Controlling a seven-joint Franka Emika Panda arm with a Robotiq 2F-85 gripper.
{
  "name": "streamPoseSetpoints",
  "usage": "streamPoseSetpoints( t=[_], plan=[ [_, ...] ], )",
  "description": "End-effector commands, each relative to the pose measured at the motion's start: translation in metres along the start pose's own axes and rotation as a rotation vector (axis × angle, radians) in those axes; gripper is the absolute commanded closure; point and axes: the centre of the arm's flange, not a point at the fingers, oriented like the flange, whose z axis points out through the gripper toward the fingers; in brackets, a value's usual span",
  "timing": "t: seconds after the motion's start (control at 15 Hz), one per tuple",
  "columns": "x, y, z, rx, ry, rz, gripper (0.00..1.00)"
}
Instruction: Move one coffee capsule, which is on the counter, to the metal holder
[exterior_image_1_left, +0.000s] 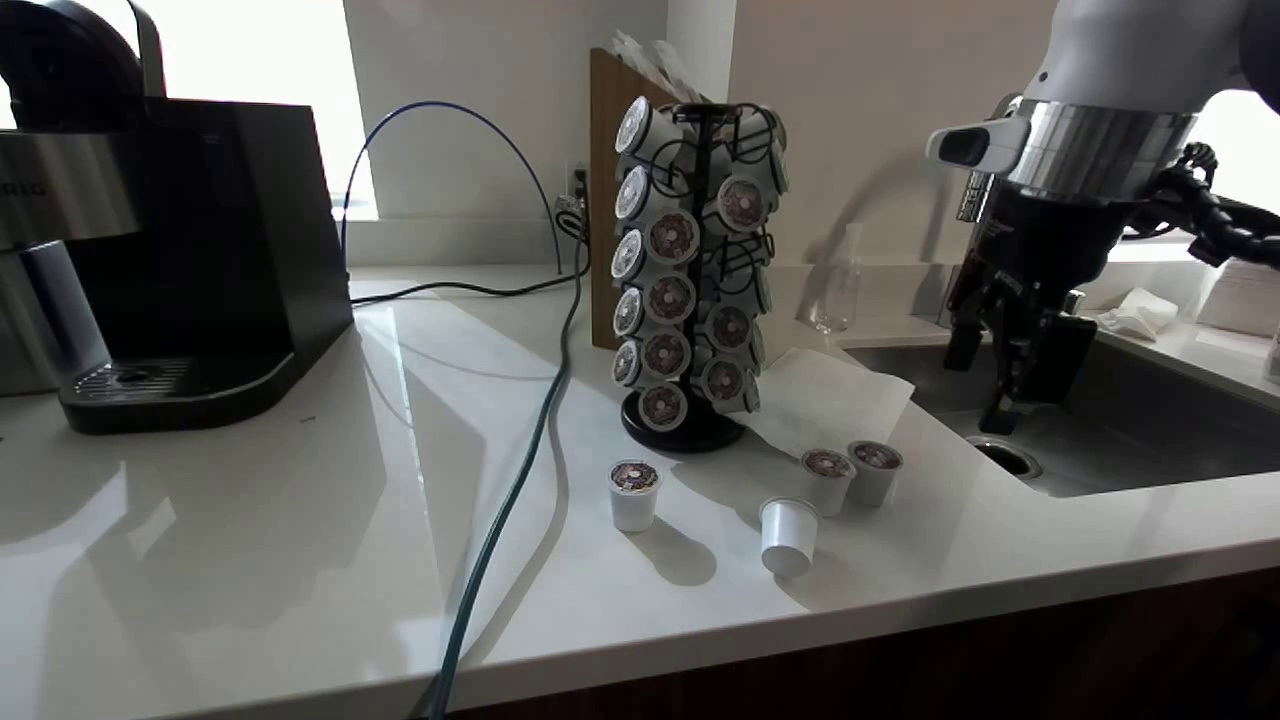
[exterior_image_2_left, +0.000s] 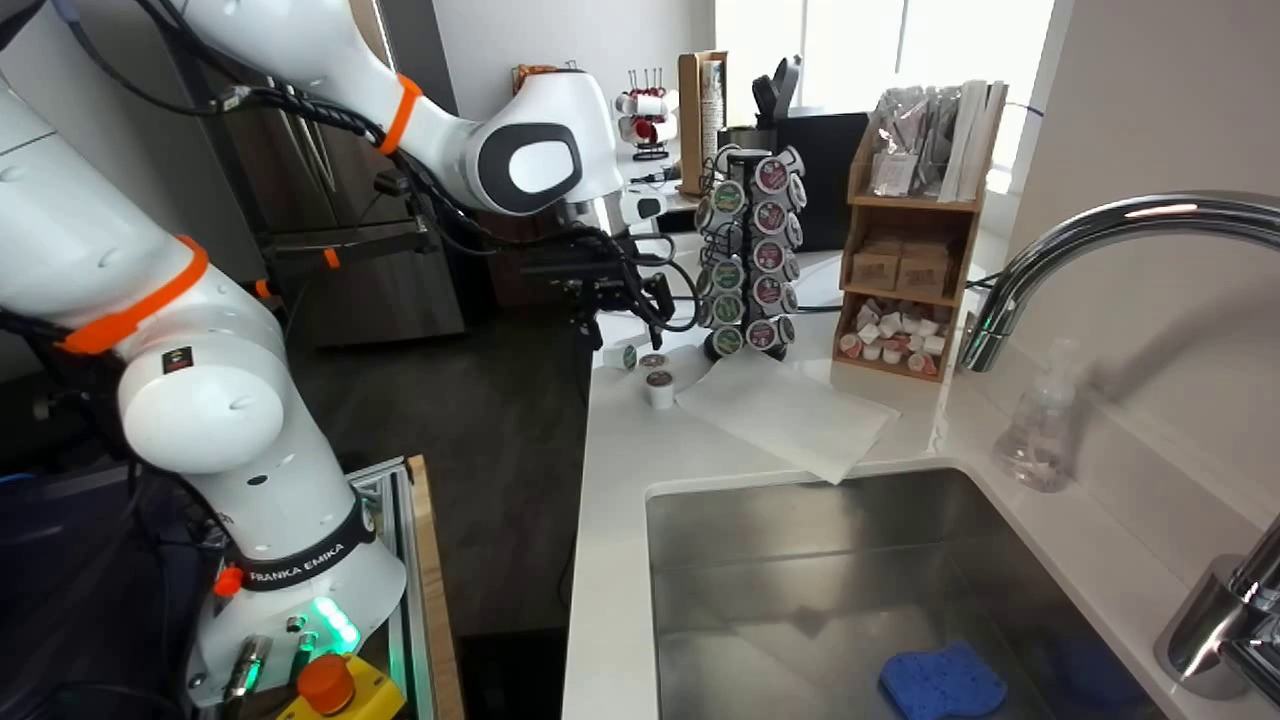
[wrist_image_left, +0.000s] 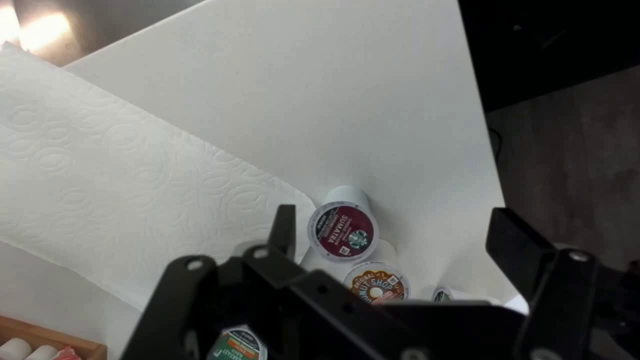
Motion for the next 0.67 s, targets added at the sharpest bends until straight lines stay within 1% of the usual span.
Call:
streamPoseSetpoints(
  t=[0.0, 0.07, 0.2, 0.4, 0.6],
  plan=[
    [0.000, 0.003, 0.005, 0.021, 0.006, 0.005, 0.01],
    [0.001, 0.006, 0.008, 0.041, 0.012, 0.005, 0.01],
    [0.001, 0.011, 0.009, 0.052, 0.018, 0.008, 0.00],
    [0.011, 0.025, 0.027, 0.027, -0.010, 0.015, 0.00],
    [0.025, 0.032, 0.041, 0.026, 0.000, 0.004, 0.00]
  ],
)
